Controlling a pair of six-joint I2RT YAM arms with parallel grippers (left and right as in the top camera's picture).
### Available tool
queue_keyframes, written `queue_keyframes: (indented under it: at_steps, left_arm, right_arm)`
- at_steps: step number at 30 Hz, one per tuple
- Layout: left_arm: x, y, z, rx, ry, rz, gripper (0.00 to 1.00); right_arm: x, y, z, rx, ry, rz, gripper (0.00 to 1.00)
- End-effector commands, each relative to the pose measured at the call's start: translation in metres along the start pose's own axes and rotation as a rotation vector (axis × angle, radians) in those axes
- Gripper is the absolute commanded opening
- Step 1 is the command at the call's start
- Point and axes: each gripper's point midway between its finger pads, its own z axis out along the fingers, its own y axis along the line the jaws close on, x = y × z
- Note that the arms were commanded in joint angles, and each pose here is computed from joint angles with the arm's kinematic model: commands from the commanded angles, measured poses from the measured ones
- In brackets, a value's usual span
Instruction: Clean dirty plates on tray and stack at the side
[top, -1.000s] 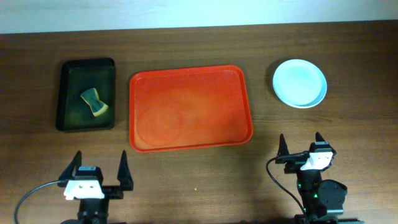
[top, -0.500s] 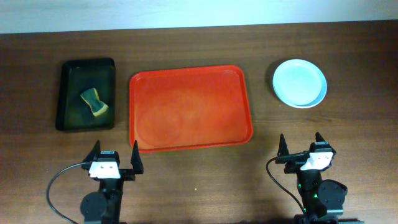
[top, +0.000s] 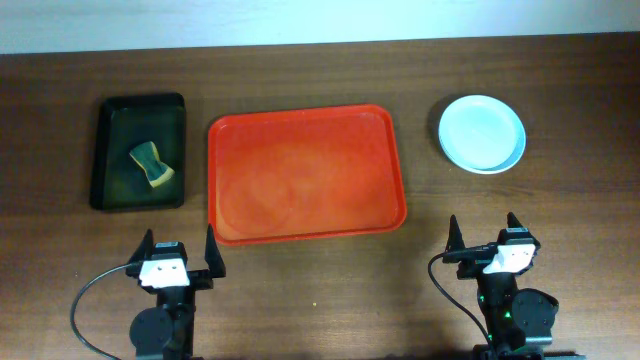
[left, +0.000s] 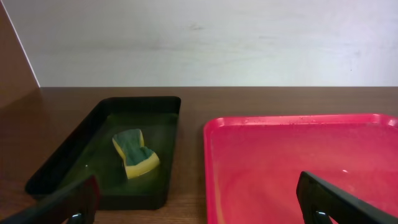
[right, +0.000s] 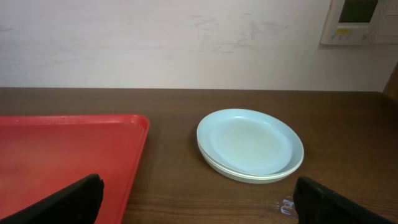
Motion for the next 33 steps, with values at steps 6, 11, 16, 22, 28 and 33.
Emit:
queue_keyframes:
  at_steps: [6, 11, 16, 22, 28, 33]
  left_arm:
    - [0.0031, -0.0003, 0.0003, 0.0, 0.004, 0.034, 0.99]
    - [0.003, -0.0005, 0.0003, 0.002, 0.003, 0.033, 0.99]
    - [0.0026, -0.0013, 0.0003, 0.006, 0.002, 0.033, 0.99]
    - [0.0027, -0.0013, 0.0003, 0.007, 0.002, 0.033, 0.99]
    - [0.0027, -0.0013, 0.0003, 0.007, 0.002, 0.033, 0.99]
    - [0.0027, -0.0013, 0.0003, 0.006, 0.002, 0.033, 0.99]
  right_arm:
    - [0.0031, -0.0025, 0.0001, 0.012, 0.004, 0.009, 0.98]
    - [0.0031, -0.0025, 0.0001, 0.012, 0.004, 0.009, 0.98]
    - [0.0031, -0.0025, 0.0001, 0.012, 0.004, 0.009, 0.98]
    - [0.003, -0.0025, 0.0001, 0.012, 0.004, 0.009, 0.98]
    - [0.003, -0.0025, 0.0001, 0.012, 0.004, 0.009, 0.98]
    - [0.003, -0.0025, 0.0001, 0.012, 0.004, 0.009, 0.98]
